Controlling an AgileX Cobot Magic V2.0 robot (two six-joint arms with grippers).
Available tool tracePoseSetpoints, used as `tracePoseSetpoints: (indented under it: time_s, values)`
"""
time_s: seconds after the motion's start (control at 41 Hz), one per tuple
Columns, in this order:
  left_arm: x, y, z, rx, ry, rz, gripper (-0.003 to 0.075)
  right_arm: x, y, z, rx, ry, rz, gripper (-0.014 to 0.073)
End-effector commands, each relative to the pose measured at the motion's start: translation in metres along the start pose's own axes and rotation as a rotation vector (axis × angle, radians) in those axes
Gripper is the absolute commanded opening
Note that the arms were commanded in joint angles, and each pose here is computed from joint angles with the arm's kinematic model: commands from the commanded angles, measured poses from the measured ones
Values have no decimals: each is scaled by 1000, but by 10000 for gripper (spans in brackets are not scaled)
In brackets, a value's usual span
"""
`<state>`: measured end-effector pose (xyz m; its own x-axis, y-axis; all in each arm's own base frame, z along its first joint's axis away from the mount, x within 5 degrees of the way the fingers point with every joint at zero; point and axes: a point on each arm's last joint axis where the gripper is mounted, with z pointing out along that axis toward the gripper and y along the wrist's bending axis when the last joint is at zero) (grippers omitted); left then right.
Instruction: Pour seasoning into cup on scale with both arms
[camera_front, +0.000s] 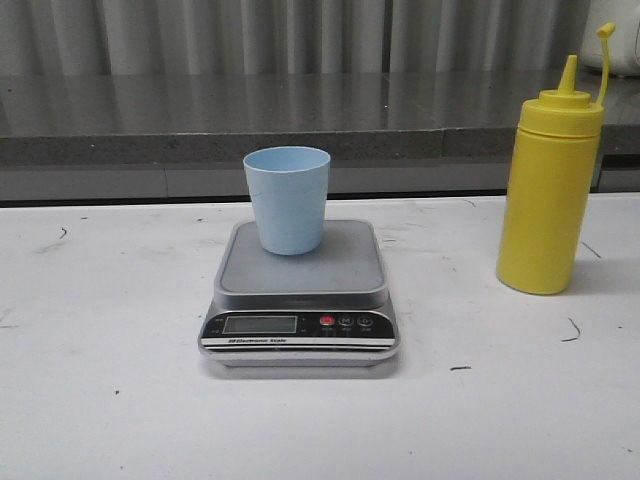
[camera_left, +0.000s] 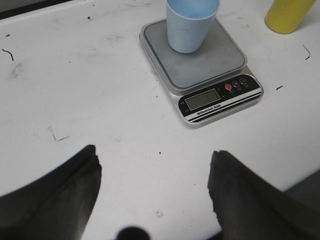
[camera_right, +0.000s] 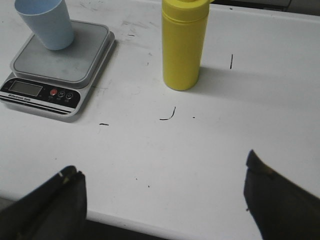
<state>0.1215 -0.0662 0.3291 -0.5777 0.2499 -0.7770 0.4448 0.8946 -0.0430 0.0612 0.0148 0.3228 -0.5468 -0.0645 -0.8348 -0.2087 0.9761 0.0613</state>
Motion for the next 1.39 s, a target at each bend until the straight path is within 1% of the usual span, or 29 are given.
tracePoseSetpoints:
  time_s: [0.0,0.049,0.098,0.146,0.171,0.195,0.269,0.317,0.366,0.464,0.537,0.781,0.83,0.903,1.025,1.147,1.245,1.367]
  values:
    - [-12,-2,-6,13,-96,2,459,-15,1,-6,-13,-107,-15,616]
    - [-12,-2,-6,17,-95,-2,459,-15,2,-6,-13,-112,-15,563]
    - [-12,-2,-6,17,-92,-2,457,-15,2,-6,-14,-116,-15,468]
    - [-12,-2,-6,17,-92,-2,434,-15,2,-6,-14,-116,-15,322]
    - [-12,-2,-6,17,-90,-2,412,-15,2,-6,-14,-116,-15,262]
    - [-11,-2,-6,16,-85,-2,370,-15,2,-6,-13,-114,-15,185]
    - [-12,-2,-6,12,-87,3,252,-14,1,-6,-12,-96,-14,15]
    - [-12,-2,-6,12,-87,3,187,-13,1,-6,-11,-92,-14,-77]
    - [-12,-2,-6,12,-87,3,138,-13,1,-6,-11,-92,-14,-62]
    - [-12,-2,-6,12,-87,3,36,-13,1,-6,-11,-92,-14,-69]
    - [-12,-2,-6,12,-87,3,-19,-13,1,-6,-11,-92,-14,-69]
    - [-10,-2,-5,12,-90,3,-20,-13,1,-6,-11,-92,-14,-69]
    - [-8,-1,-10,8,-120,2,-20,-13,1,-6,-11,-92,-14,-69]
    - [-5,8,-17,-50,-219,-3,-20,-13,1,-5,-10,-87,-14,-69]
    - [15,21,-25,-150,-398,-55,-20,-13,1,-5,-10,-85,-13,-69]
    - [47,29,-31,-261,-570,-89,-20,-13,1,-5,-10,-85,-13,-69]
    - [79,31,-29,-333,-651,-104,-20,-13,1,-5,-10,-85,-13,-69]
    - [108,32,-20,-394,-701,-116,-20,-13,1,-5,-10,-85,-13,-69]
